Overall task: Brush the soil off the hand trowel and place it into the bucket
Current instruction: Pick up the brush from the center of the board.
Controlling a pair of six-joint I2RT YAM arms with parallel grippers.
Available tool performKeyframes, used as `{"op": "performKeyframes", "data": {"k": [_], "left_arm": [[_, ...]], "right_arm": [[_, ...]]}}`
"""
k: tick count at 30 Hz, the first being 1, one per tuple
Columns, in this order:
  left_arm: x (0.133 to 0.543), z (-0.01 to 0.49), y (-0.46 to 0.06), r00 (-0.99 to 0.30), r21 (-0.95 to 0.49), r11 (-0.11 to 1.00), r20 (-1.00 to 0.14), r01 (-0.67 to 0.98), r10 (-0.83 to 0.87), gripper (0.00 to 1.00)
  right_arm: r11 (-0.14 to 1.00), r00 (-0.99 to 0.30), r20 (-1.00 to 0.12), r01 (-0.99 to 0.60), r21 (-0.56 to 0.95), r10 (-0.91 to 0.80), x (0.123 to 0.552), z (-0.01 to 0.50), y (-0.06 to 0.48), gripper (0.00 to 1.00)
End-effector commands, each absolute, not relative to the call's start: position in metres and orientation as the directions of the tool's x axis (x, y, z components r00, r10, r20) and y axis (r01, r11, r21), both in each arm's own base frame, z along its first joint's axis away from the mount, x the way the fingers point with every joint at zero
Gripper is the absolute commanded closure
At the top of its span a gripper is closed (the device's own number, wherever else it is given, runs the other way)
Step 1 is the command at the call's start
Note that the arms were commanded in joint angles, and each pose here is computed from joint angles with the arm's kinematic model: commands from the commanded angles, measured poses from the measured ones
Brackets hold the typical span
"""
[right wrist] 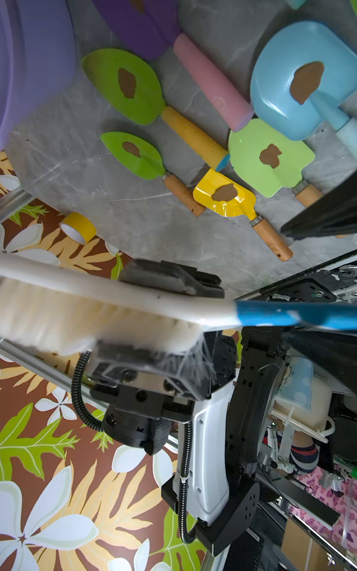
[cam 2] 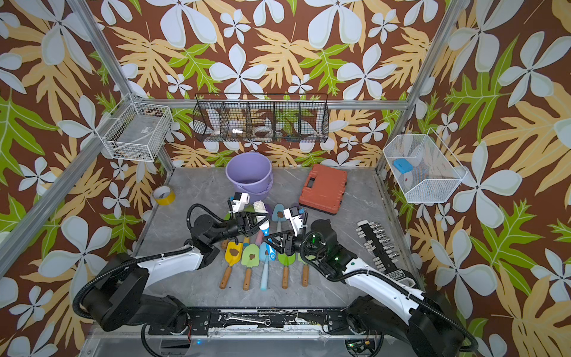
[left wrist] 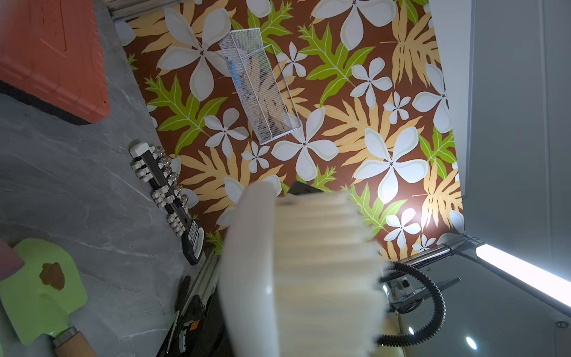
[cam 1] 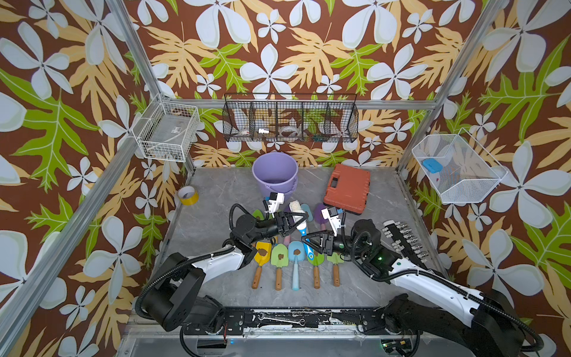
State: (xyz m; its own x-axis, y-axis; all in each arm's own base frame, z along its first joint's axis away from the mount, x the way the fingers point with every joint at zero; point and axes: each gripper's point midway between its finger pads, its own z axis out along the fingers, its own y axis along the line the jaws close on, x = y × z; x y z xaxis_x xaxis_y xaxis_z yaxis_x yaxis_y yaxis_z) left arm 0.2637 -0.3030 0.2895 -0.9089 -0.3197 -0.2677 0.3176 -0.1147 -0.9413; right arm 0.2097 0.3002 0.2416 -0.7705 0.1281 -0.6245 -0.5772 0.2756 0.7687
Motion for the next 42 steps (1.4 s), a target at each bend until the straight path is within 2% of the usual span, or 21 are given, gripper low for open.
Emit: {"op": "performKeyframes", "data": {"k": [1,4,5,6,7,8,9,11,14,16,19,29,34,42], "left_arm": [[0.265,0.3,-0.301,-0.896,-0.928,-0.133,-0.289,0.349,-0.336,0.75],[0.267,0.298,-0.302,-0.893,-0.93,-0.112,-0.297,0.351,-0.338,0.75],[0.268,0.296,-0.302,-0.889,-0.931,-0.095,-0.302,0.353,-0.343,0.7],[0.27,0.29,-0.302,-0.889,-0.938,-0.062,-0.301,0.342,-0.347,0.58],[0.272,0.283,-0.301,-0.882,-0.939,-0.021,-0.314,0.343,-0.351,0.45],[0.276,0.272,-0.299,-0.874,-0.942,0.044,-0.324,0.331,-0.362,0.25],[0.282,0.261,-0.296,-0.861,-0.94,0.123,-0.341,0.318,-0.378,0.12],[0.291,0.241,-0.284,-0.831,-0.916,0.287,-0.381,0.28,-0.406,0.0],[0.299,0.232,-0.262,-0.779,-0.867,0.447,-0.432,0.221,-0.454,0.0],[0.3,0.231,-0.254,-0.759,-0.853,0.484,-0.443,0.193,-0.477,0.02],[0.298,0.234,-0.253,-0.741,-0.846,0.497,-0.456,0.19,-0.493,0.04],[0.298,0.234,-0.277,-0.77,-0.853,0.476,-0.447,0.213,-0.455,0.13],[0.3,0.235,-0.282,-0.776,-0.86,0.459,-0.441,0.222,-0.45,0.28],[0.298,0.235,-0.283,-0.783,-0.874,0.432,-0.424,0.222,-0.455,0.68]], "right_arm": [[0.23,-0.757,-0.639,-0.603,0.764,0.137,0.206,0.254,0.305,0.62],[0.252,-0.752,-0.641,-0.598,0.76,0.149,0.209,0.255,0.302,1.0],[0.264,-0.75,-0.644,-0.597,0.758,0.153,0.21,0.256,0.301,1.0],[0.29,-0.745,-0.647,-0.591,0.753,0.162,0.213,0.257,0.299,1.0],[0.319,-0.74,-0.652,-0.586,0.745,0.165,0.216,0.255,0.297,1.0],[0.38,-0.734,-0.66,-0.573,0.727,0.156,0.221,0.251,0.294,1.0],[0.488,-0.715,-0.683,-0.546,0.681,0.152,0.23,0.245,0.287,1.0],[0.635,-0.676,-0.728,-0.512,0.578,0.118,0.241,0.24,0.276,1.0],[0.751,-0.653,-0.754,-0.461,0.472,0.073,0.251,0.233,0.265,1.0],[0.822,-0.648,-0.76,-0.411,0.394,0.04,0.258,0.227,0.259,1.0],[0.856,-0.648,-0.761,-0.399,0.33,-0.009,0.259,0.221,0.263,1.0],[0.862,-0.641,-0.759,-0.443,0.247,-0.113,0.256,0.213,0.293,1.0],[0.856,-0.637,-0.75,-0.476,0.201,-0.178,0.25,0.208,0.308,1.0],[0.855,-0.638,-0.747,-0.481,0.194,-0.189,0.248,0.204,0.311,1.0]]}}
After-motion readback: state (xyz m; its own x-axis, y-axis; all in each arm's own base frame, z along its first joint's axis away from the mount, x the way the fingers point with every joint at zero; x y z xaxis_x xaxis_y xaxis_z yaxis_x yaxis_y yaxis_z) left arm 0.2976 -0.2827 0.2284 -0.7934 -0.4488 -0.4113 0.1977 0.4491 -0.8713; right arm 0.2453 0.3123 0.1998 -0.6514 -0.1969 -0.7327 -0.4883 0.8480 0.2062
